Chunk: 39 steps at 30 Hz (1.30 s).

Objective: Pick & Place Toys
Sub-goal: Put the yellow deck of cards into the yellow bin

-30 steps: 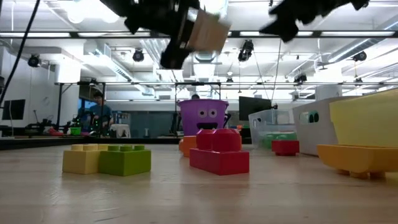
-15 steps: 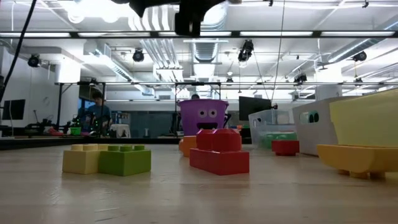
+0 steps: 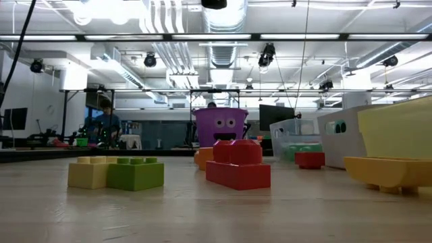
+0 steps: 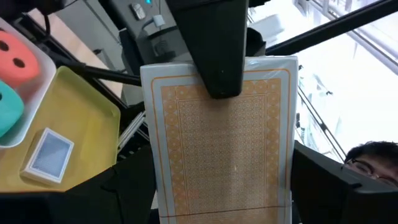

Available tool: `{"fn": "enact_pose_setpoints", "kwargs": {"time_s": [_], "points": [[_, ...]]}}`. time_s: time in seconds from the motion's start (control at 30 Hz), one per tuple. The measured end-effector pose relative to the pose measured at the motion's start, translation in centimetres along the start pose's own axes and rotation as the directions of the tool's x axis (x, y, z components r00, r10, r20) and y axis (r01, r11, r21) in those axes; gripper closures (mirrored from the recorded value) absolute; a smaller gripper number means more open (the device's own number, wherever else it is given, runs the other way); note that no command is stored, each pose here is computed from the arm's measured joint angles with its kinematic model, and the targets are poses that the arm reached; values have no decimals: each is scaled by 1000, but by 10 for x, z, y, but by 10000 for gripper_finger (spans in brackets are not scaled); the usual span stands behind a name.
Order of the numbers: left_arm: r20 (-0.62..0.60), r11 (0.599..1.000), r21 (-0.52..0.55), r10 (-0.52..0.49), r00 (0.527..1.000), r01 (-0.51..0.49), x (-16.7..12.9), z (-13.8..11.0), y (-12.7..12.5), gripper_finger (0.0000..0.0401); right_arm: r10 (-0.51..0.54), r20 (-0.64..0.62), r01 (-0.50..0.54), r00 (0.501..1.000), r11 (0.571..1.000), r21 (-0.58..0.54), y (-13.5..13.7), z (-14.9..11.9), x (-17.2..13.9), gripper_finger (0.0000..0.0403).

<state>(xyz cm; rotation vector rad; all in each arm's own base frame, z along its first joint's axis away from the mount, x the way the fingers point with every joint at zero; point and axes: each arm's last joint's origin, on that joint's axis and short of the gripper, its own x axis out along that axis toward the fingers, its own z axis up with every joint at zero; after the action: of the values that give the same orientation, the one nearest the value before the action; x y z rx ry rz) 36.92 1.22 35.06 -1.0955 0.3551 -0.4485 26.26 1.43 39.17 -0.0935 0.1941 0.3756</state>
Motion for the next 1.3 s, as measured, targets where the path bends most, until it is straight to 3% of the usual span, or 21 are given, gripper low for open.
{"fn": "enact_pose_setpoints", "kwargs": {"time_s": [0.27,0.47,0.83,1.3], "points": [[1,1000,3,0,1000,0,0,0,0,114,-3,16,4,1000,1000,-9,0,5,-1,205],[8,1000,9,-11,1000,11,0,0,-1,114,2,20,-1,1000,1000,-23,-1,4,2,255],[-5,999,17,-35,999,35,1,-1,-4,114,132,63,-126,989,989,-80,1,7,9,335],[2,999,25,-40,999,40,1,-1,-5,114,155,65,-150,986,986,-74,1,7,10,340]]}}
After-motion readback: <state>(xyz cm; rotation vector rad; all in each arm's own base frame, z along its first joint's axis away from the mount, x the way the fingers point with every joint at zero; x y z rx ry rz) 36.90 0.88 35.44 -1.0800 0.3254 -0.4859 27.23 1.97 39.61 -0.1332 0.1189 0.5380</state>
